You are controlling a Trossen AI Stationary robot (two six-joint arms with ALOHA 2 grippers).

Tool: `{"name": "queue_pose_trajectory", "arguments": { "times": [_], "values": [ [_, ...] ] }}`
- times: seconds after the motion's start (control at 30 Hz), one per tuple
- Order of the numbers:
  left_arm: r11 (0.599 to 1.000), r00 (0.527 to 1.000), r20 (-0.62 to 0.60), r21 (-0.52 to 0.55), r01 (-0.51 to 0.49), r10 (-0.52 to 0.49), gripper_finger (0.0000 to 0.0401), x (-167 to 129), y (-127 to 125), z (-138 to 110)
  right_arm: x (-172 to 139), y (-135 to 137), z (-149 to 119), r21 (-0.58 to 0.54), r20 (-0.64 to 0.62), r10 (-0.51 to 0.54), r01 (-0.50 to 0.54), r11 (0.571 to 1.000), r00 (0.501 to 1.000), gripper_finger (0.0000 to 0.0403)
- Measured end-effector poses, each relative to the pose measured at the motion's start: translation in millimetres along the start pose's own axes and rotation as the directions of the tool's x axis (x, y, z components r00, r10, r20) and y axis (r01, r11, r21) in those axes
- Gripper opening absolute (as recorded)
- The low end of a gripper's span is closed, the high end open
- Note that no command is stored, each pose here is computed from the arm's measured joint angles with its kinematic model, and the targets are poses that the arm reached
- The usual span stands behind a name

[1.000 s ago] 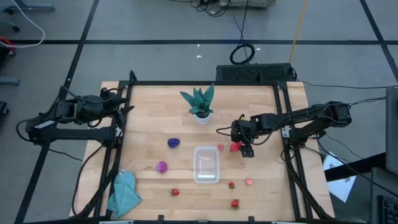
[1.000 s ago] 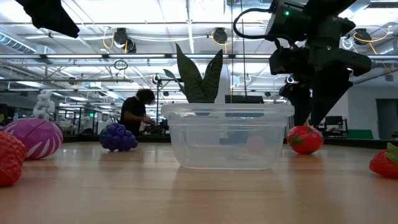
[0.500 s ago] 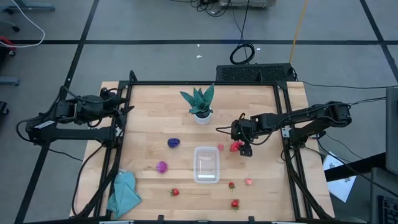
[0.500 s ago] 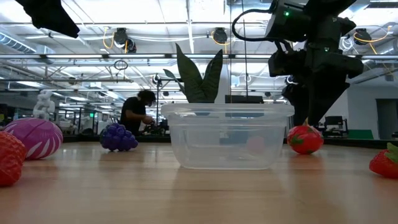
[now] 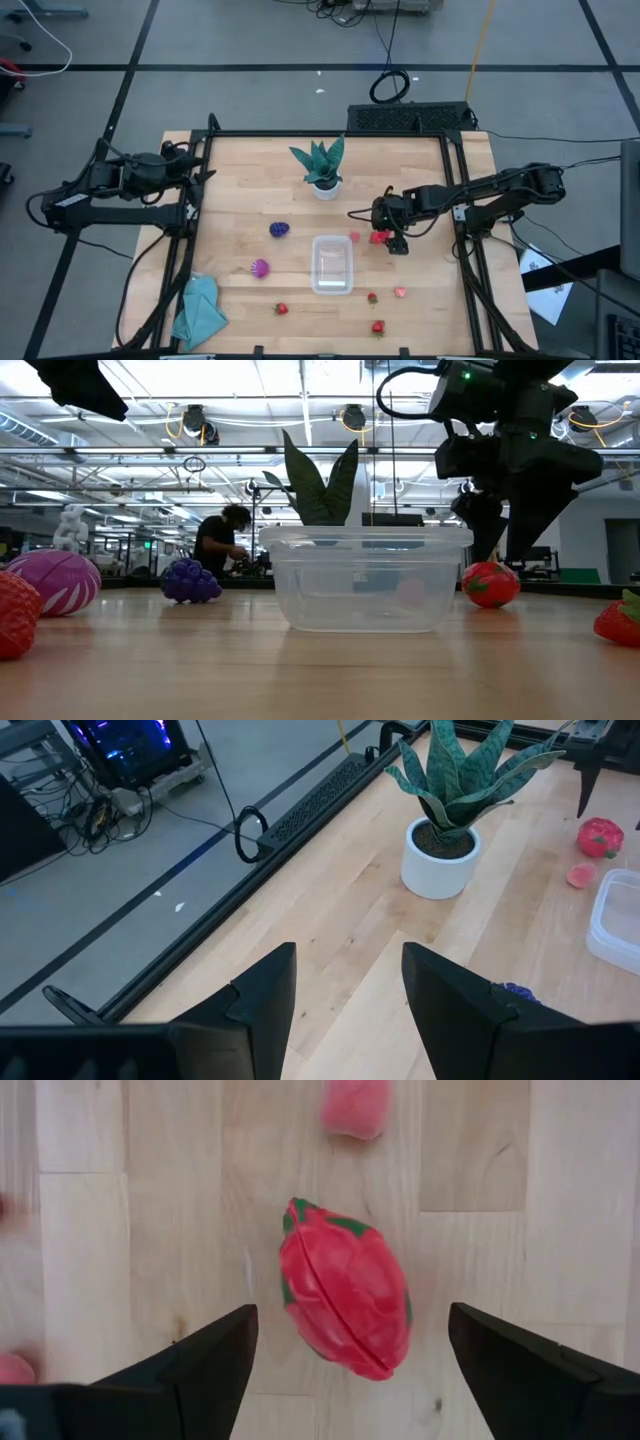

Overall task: Pick and placing Produce into tupperware
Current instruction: Put the red dragon fruit into the transparent bin

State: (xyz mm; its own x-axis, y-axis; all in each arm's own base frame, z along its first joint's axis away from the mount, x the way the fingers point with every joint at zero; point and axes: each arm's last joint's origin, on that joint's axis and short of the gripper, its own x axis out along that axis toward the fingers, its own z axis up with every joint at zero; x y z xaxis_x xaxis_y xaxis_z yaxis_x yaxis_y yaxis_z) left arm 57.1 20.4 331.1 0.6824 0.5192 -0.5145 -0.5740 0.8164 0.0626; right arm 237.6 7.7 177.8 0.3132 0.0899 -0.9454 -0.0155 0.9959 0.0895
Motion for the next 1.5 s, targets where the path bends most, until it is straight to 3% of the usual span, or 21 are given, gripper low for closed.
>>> {"name": "queue_pose_trajectory", "arguments": {
  "times": [0.5, 1.13, 1.5],
  "values": [
    [1.0, 1.0, 0.0, -0.002, 0.0, 0.0, 0.0186, 0, 0, 0, 0, 0, 4, -0.023, 0.036, 0.011, -0.01, 1.0, 0.999, 0.032],
    [1.0, 1.0, -0.001, 0.001, 0.001, -0.001, 0.0186, 0, 0, 0, 34, -2, 4, -0.071, -0.083, 0.019, -0.025, 0.997, 0.996, 0.032],
    [1.0, 1.0, -0.001, 0.001, 0.001, -0.001, 0.0186, 0, 0, 0, 34, -3, 6, -0.065, -0.059, 0.016, -0.019, 0.998, 0.998, 0.0268]
  ]
}}
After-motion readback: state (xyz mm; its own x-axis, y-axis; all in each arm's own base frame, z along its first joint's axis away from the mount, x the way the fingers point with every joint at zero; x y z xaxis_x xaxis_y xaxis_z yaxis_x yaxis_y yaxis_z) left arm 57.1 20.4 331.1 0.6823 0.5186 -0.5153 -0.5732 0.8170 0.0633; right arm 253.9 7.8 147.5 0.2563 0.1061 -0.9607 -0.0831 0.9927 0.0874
